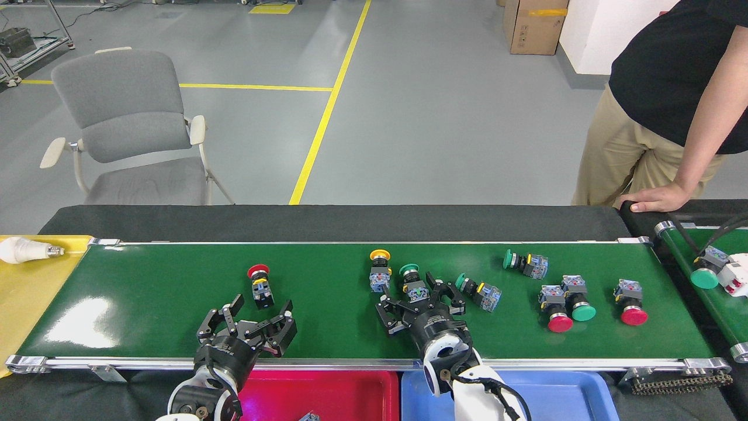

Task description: Pick switch part from conveyor to tray

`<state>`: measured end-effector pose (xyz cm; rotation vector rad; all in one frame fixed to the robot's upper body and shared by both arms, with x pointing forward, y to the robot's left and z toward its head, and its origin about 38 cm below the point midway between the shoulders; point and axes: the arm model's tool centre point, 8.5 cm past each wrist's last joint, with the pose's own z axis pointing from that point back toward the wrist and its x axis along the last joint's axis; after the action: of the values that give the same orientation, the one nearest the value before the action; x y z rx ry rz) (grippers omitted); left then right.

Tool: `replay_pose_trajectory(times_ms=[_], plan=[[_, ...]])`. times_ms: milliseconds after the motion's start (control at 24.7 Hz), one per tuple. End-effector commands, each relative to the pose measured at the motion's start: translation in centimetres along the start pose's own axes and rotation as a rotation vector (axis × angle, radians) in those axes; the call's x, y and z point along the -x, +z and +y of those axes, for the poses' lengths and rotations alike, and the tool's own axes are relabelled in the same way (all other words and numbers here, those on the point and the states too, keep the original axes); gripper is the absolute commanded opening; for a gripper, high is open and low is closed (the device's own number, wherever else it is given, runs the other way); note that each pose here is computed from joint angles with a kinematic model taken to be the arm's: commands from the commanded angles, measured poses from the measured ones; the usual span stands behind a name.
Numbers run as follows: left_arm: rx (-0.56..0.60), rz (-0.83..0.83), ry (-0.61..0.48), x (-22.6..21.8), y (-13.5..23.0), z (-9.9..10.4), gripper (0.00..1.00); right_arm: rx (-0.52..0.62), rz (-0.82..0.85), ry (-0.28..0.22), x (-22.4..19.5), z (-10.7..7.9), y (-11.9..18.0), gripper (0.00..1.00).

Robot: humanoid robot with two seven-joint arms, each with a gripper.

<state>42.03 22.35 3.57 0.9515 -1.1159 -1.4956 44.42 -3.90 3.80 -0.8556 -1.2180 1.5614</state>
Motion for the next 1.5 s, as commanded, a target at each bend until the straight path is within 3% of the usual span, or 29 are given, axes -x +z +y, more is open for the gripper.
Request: replay_pose_trajectory(times_ms=[0, 81, 121, 202, 243, 283, 485, 647, 687, 768, 889, 930, 1010, 1051, 1132, 1253, 1374, 1455], plan=[[-0.018, 0.034, -0.007, 0.8, -1.0, 1.2, 0.99, 0.020, 0.002, 0.003, -0.2, -1.2, -0.5, 0.50], [-0.018, 0.061, -0.003, 1.4, -1.9, 1.7, 0.96, 0.010, -0.002, 0.003, -0.3, -1.1, -0.5, 0.27], [-0.018, 0.077, 0.000, 1.8, -2.2, 1.9, 0.87, 0.009, -0.003, -0.002, -0.4, -1.1, -0.5, 0.17], [-0.029, 0.086, 0.009, 2.1, -2.3, 1.9, 0.50, 0.011, -0.008, -0.014, -0.4, -1.3, -0.5, 0.11], [-0.047, 0.090, 0.016, 2.2, -2.2, 2.0, 0.21, 0.017, -0.014, -0.017, -0.5, -1.4, -0.5, 0.10], [-0.066, 0.093, 0.017, 2.3, -2.1, 2.0, 0.09, 0.025, -0.020, -0.017, -0.6, -1.5, -0.4, 0.10], [-0.120, 0.083, 0.002, 2.0, -0.7, 0.4, 0.00, 0.118, -0.193, -0.035, -3.6, -3.1, 2.2, 0.10], [-0.149, -0.010, -0.039, 0.5, 2.8, -0.8, 0.00, 0.166, -0.419, 0.035, -6.5, -1.7, 8.1, 0.18], [-0.177, -0.079, -0.057, -0.8, 4.3, -0.3, 0.00, 0.163, -0.454, 0.051, -6.9, -1.0, 9.7, 0.29], [-0.209, -0.197, -0.075, -2.9, 7.4, -0.2, 0.00, 0.147, -0.515, 0.067, -8.1, 0.6, 12.3, 0.97], [-0.212, -0.446, -0.116, -6.0, 12.7, -0.7, 0.08, 0.149, -0.553, 0.055, -8.9, 1.1, 14.5, 1.00], [-0.194, -0.516, -0.121, -6.7, 13.8, -1.4, 0.22, 0.143, -0.552, 0.053, -8.9, 1.3, 14.6, 1.00], [-0.181, -0.555, -0.124, -6.8, 14.3, -1.8, 0.70, 0.141, -0.540, 0.047, -8.8, 1.4, 14.7, 1.00], [-0.179, -0.543, -0.111, -6.9, 14.4, -2.0, 1.00, 0.146, -0.534, 0.042, -8.6, 1.3, 14.8, 1.00], [-0.167, -0.515, -0.104, -6.5, 14.7, -2.5, 1.00, 0.159, -0.474, 0.029, -6.5, 1.1, 15.1, 1.00], [-0.141, -0.413, -0.085, -4.7, 15.3, -3.4, 1.00, 0.226, -0.191, -0.075, 0.5, 1.2, 15.6, 1.00], [-0.126, -0.132, -0.074, -0.5, 15.4, -3.8, 1.00, 0.335, 0.118, -0.140, 8.1, 2.3, 17.6, 1.00], [-0.110, 0.112, -0.070, 3.7, 16.7, -4.4, 1.00, 0.317, 0.281, -0.180, 12.0, 4.1, 19.9, 1.00]])
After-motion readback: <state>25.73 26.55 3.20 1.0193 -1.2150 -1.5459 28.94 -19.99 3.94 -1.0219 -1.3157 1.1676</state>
